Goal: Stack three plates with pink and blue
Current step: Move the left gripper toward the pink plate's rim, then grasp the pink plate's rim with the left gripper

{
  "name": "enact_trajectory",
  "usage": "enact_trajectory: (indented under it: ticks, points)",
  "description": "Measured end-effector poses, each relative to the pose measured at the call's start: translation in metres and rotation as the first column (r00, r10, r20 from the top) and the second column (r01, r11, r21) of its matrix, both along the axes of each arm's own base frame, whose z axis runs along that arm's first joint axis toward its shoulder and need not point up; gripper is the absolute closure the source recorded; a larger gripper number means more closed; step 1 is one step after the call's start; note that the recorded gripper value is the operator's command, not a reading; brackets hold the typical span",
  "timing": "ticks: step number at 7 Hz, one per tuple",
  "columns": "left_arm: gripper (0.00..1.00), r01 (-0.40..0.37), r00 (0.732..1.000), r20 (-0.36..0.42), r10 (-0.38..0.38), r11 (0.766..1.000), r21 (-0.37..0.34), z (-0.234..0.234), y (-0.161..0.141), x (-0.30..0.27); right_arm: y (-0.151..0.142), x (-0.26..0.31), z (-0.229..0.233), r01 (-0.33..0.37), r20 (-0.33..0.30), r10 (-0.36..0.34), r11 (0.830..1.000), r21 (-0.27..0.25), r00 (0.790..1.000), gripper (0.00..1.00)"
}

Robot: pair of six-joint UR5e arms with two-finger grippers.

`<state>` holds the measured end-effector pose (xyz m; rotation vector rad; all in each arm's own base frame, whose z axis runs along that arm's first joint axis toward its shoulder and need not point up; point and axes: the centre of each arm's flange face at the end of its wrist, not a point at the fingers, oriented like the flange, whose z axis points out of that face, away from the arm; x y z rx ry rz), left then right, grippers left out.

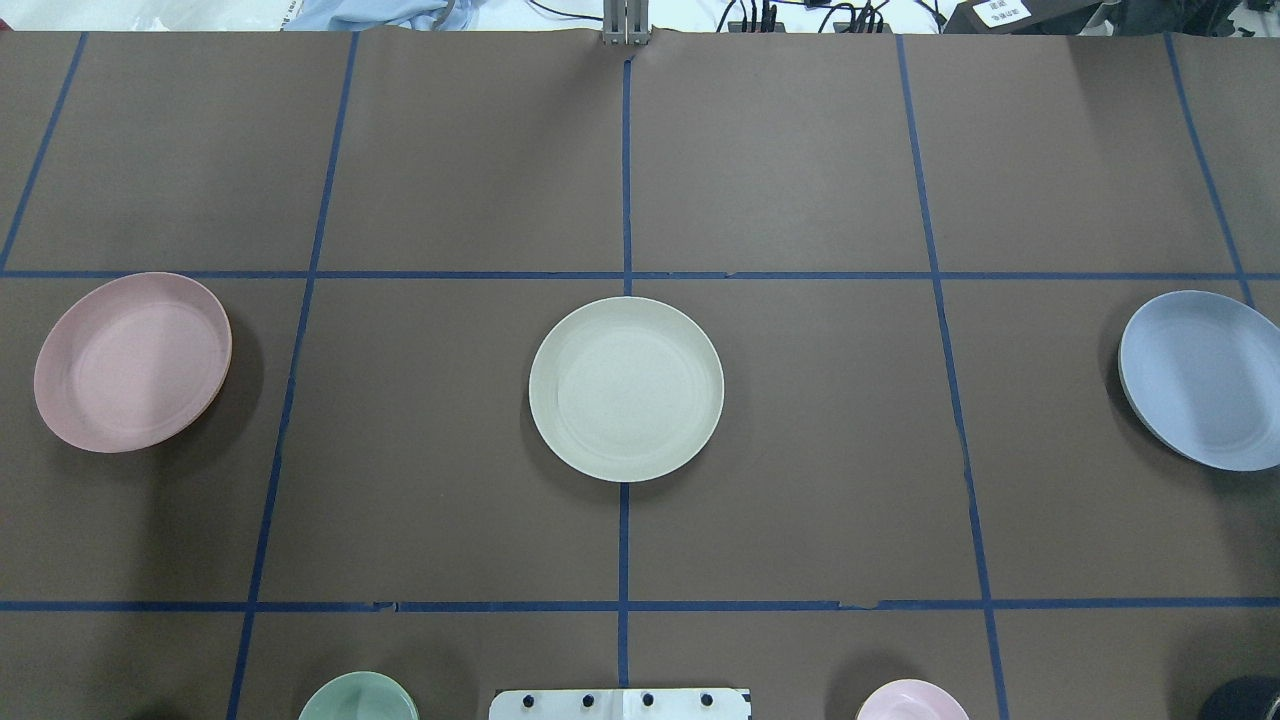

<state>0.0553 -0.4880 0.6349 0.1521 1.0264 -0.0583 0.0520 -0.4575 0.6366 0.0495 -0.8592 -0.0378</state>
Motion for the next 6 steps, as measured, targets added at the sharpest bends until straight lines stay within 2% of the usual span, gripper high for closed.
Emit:
enact_trajectory:
  ticks: [3, 4, 5, 6]
  points:
    - [0.01, 0.074, 0.996, 0.058, -0.073, 0.997, -0.014, 0.005, 0.01, 0.064, 0.0, -0.001, 0.007, 0.003, -0.004, -0.003, 1.0, -0.008, 1.0, 0.0]
    - [0.07, 0.068, 0.994, 0.086, -0.067, 0.998, -0.001, 0.01, 0.013, 0.082, 0.001, -0.002, 0.008, 0.005, -0.006, -0.005, 1.0, -0.01, 1.0, 0.0]
    - [0.14, 0.05, 0.994, 0.1, -0.05, 0.999, 0.007, 0.013, 0.017, 0.097, 0.0, -0.003, 0.008, 0.007, -0.007, -0.007, 1.0, -0.011, 1.0, 0.0]
    - [0.37, 0.029, 0.994, 0.109, -0.03, 1.0, 0.008, 0.016, 0.021, 0.109, 0.0, -0.004, 0.009, 0.01, -0.008, -0.01, 1.0, -0.011, 1.0, 0.0]
